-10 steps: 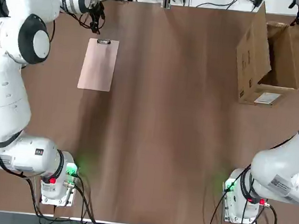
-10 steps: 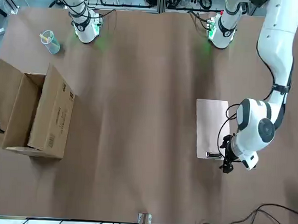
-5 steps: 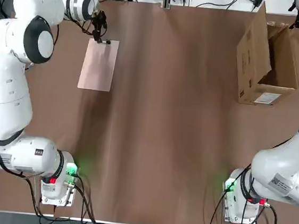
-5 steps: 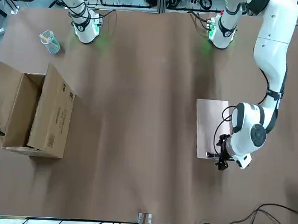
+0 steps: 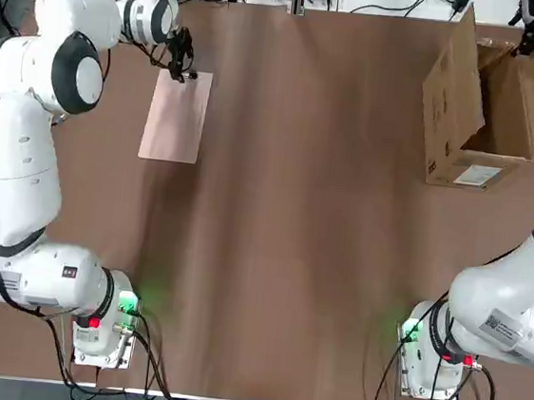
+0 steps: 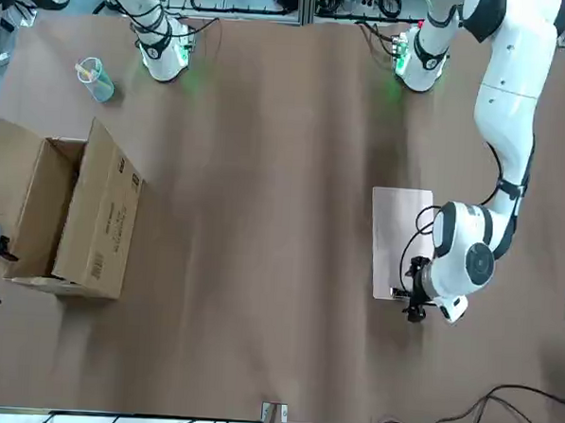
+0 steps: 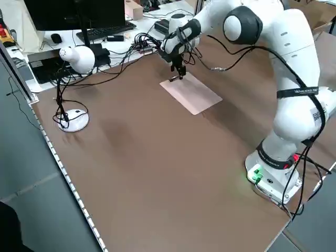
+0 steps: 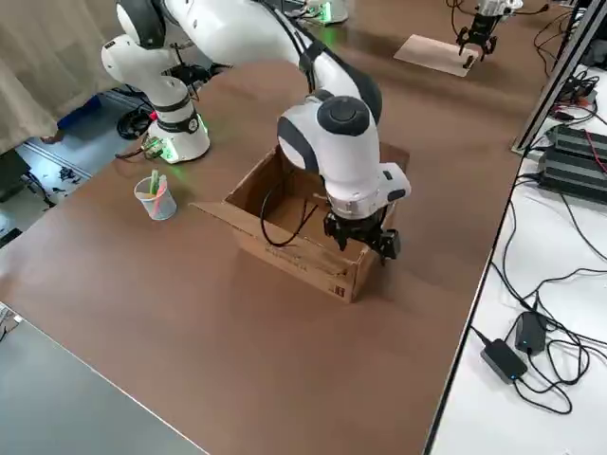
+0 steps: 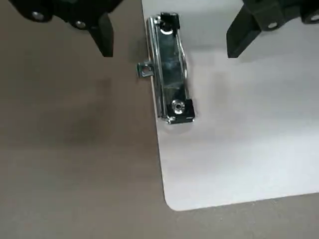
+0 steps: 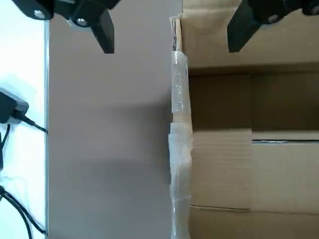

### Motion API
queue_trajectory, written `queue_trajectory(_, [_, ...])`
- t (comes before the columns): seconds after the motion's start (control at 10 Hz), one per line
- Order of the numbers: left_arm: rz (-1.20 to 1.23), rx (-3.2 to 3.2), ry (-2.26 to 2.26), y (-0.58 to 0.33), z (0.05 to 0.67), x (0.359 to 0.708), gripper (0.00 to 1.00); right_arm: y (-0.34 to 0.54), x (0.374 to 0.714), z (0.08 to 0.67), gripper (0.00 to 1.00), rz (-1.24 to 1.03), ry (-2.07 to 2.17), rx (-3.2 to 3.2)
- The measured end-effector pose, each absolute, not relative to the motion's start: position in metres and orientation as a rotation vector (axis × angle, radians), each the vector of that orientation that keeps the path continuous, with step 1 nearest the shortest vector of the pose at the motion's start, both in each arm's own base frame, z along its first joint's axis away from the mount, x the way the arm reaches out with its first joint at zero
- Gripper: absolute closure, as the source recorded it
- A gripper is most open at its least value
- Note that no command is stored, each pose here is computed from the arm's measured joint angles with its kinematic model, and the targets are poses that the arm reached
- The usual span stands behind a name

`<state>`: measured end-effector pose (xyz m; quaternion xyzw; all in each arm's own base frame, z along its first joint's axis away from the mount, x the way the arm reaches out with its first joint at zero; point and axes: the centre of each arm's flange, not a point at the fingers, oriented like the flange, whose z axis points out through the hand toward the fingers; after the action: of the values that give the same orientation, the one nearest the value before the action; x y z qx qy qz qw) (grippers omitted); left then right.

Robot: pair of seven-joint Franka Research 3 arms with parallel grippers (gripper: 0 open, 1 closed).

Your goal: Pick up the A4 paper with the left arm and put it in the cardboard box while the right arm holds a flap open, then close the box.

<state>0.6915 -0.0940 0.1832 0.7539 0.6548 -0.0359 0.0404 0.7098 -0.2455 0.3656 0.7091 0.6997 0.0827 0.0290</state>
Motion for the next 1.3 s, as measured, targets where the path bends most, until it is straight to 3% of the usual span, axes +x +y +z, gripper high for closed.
queue_trajectory(0.3, [-0.128, 2.315, 2.015, -0.093, 0.170, 0.690, 0.00, -0.261, 0.708, 0.357, 0.00, 0.292, 2.113, 2.219])
queue_trajectory(0.6, [-0.111, 2.321, 2.008, -0.092, 0.171, 0.693, 0.06, -0.268, 0.705, 0.350, 0.00, 0.304, 2.101, 2.246])
queue_trajectory(0.9, [-0.097, 2.315, 2.009, -0.090, 0.175, 0.697, 0.27, -0.264, 0.707, 0.347, 0.03, 0.311, 2.110, 2.244])
queue_trajectory(1.1, [-0.093, 2.313, 2.009, -0.089, 0.177, 0.699, 0.41, -0.264, 0.707, 0.345, 0.11, 0.310, 2.112, 2.247])
queue_trajectory(1.2, [-0.092, 2.312, 2.008, -0.089, 0.177, 0.699, 0.44, -0.264, 0.707, 0.342, 0.22, 0.309, 2.114, 2.249])
queue_trajectory(1.3, [-0.092, 2.311, 2.009, -0.089, 0.177, 0.699, 0.44, -0.262, 0.708, 0.341, 0.26, 0.308, 2.117, 2.248])
